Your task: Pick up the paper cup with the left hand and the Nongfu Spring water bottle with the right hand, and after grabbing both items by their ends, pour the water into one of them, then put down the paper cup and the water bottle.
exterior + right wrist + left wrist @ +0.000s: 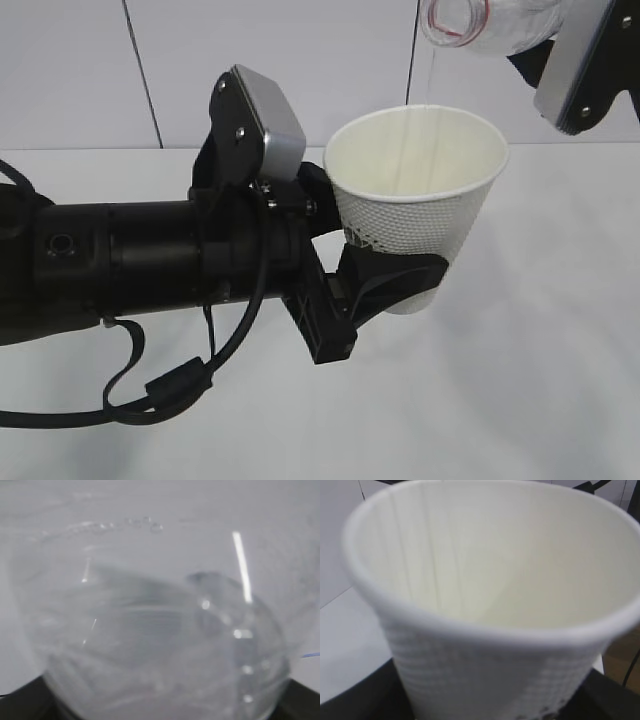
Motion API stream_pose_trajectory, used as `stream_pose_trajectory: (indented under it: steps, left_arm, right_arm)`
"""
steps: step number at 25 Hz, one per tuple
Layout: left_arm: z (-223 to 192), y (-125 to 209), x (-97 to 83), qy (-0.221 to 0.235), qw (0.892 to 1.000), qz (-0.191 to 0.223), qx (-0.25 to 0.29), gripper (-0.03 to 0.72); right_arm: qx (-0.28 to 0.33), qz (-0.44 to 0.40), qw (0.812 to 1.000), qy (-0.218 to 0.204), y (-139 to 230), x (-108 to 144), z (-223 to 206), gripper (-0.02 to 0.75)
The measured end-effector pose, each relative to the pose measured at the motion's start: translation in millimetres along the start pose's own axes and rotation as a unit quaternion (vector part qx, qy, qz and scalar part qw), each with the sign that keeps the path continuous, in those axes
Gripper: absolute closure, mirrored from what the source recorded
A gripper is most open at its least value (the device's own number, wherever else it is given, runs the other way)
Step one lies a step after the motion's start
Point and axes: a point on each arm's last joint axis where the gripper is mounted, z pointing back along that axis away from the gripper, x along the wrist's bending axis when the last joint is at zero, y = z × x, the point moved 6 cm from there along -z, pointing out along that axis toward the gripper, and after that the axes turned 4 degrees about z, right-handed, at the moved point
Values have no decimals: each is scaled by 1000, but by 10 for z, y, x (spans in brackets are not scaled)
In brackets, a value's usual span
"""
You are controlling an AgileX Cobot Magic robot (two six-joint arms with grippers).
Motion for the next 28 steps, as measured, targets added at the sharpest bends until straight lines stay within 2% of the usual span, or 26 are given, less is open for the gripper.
stream_pose_trajectory:
  steps: [28]
  left_arm:
    - [1, -16, 26, -8, 1000, 11, -5, 169]
  right_arm:
    - [0, 11, 1000, 0, 0, 0, 0, 218]
